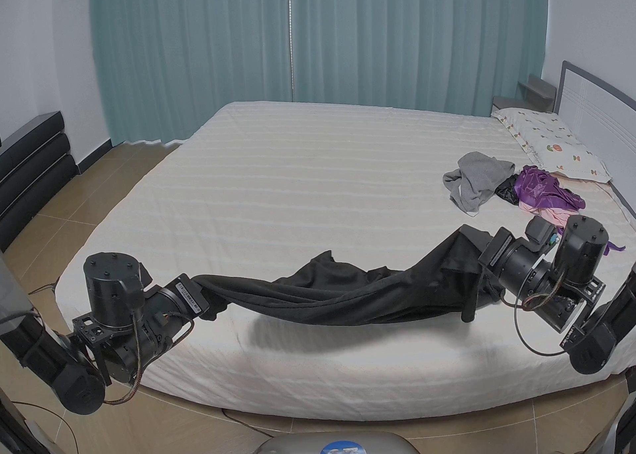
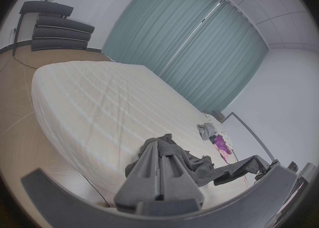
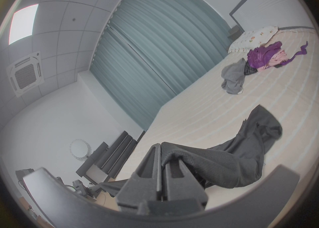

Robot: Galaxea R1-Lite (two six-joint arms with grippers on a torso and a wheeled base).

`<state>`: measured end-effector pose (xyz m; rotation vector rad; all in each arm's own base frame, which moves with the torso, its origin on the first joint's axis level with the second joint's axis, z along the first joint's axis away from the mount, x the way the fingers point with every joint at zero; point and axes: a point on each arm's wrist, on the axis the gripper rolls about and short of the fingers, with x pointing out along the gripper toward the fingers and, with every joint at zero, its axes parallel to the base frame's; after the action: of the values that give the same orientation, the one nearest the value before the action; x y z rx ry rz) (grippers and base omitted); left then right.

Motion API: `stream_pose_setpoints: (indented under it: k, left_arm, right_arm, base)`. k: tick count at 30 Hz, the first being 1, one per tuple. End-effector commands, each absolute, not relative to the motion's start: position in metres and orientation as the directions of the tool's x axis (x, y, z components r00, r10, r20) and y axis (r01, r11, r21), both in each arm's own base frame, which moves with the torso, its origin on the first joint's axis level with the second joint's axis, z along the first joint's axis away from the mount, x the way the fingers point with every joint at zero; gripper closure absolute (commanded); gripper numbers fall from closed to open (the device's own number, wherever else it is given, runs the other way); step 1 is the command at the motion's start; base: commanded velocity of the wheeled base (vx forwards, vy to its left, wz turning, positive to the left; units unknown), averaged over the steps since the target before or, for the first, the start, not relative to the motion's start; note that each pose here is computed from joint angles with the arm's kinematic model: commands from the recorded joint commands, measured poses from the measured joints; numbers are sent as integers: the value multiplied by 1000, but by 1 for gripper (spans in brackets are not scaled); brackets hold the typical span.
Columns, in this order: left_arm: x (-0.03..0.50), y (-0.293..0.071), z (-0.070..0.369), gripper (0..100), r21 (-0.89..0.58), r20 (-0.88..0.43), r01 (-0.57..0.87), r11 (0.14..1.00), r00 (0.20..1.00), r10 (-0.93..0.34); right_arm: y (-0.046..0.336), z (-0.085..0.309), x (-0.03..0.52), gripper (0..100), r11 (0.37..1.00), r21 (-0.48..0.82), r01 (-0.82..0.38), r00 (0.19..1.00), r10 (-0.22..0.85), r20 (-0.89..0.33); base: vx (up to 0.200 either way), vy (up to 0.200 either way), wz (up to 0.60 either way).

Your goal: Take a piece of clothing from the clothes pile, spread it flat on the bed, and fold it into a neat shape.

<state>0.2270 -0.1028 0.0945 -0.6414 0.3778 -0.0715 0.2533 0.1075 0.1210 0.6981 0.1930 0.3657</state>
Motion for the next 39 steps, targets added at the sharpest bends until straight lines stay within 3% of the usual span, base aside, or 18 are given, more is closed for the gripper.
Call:
stream_pose_setpoints:
  k: [1, 11, 16, 24, 31, 39]
  left_arm:
    - [213, -102, 119, 100, -618, -233, 24, 786, 949, -212]
    - [201, -100, 149, 100, -534, -109, 81, 841, 981, -163]
    - [220, -99, 179, 100, -544, -38, 81, 835, 992, -121]
    - [257, -100, 227, 100, -549, -56, 41, 835, 995, -85]
    - [297, -102, 229, 100, -544, -84, 15, 839, 994, -72]
    - [349, -106, 203, 100, -529, -136, -34, 848, 990, -45]
  right_arm:
    - [97, 163, 229, 100, 670, 654, -352, 916, 389, 95]
    - [69, 255, 178, 100, 655, 580, -484, 875, 352, 333]
    - [65, 281, 195, 100, 704, 563, -432, 901, 317, 295]
    - [61, 270, 275, 100, 797, 530, -288, 956, 212, 201]
    - [66, 249, 338, 100, 819, 535, -209, 974, 128, 184]
    - [77, 225, 390, 100, 824, 538, -180, 981, 108, 164]
  base:
    - [-200, 0, 0]
    - [0, 0, 0]
    - [0, 0, 0]
    - [0, 0, 0]
    - [0, 0, 0]
    - [200, 0, 0]
